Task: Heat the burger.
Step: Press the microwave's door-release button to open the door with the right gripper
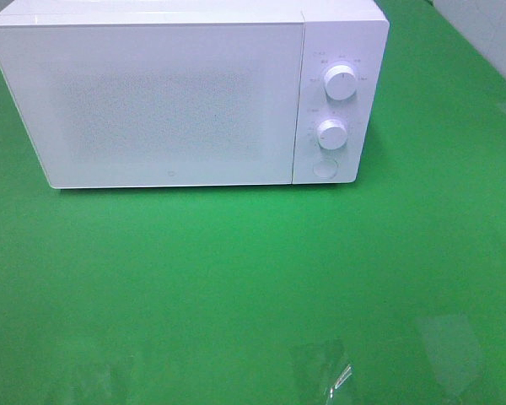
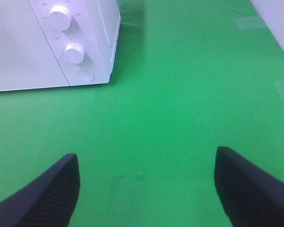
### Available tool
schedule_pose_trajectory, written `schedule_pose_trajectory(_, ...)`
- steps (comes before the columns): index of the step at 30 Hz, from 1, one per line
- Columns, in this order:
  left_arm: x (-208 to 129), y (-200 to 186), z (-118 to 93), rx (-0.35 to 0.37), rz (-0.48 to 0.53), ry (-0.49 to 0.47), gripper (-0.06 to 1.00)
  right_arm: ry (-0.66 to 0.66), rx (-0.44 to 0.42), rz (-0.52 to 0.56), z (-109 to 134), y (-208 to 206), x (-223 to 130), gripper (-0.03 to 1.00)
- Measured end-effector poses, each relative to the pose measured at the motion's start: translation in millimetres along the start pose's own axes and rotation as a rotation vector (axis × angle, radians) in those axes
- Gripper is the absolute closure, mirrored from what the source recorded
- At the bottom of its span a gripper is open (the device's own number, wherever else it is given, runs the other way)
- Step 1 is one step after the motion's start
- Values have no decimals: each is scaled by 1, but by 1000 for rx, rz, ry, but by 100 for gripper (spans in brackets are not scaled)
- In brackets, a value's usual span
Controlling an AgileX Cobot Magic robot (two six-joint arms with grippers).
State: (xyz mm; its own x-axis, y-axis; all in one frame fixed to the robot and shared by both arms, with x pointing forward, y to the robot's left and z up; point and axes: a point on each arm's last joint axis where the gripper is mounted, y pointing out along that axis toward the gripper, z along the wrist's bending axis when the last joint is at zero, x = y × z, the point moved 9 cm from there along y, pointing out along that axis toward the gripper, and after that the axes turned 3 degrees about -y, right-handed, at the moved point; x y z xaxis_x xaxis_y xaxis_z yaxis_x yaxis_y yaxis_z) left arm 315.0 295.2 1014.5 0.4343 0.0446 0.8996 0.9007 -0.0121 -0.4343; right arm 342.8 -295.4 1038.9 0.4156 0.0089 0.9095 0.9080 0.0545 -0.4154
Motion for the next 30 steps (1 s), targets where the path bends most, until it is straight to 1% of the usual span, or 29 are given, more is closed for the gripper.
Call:
schedule_pose_trajectory(8,0,0,0,0,0,0,-5,-8,7,0,4,33,23,21)
schedule_pose_trajectory(13,0,0,0,0,0,0,-5,-11,11,-1,5,48,31,21)
schedule_pose_trajectory(15,0,0,0,0,0,0,-5,-14,14,6,7,66,37,21)
schedule_pose_trajectory(20,0,0,0,0,0,0,-5,-16,18,4,8,80,43,21)
schedule_pose_trajectory(25,0,0,0,0,0,0,-5,-21,26,-18,12,110,53,21)
schedule_pose_trajectory(26,0,0,0,0,0,0,-5,-22,29,-14,13,120,54,21)
schedule_pose_trajectory(27,0,0,0,0,0,0,-5,-22,29,-14,13,120,54,21)
schedule_pose_trajectory(28,0,0,0,0,0,0,-5,-23,31,-6,14,132,53,21)
schedule_pose_trajectory(30,0,0,0,0,0,0,-5,-24,32,-1,14,138,53,21)
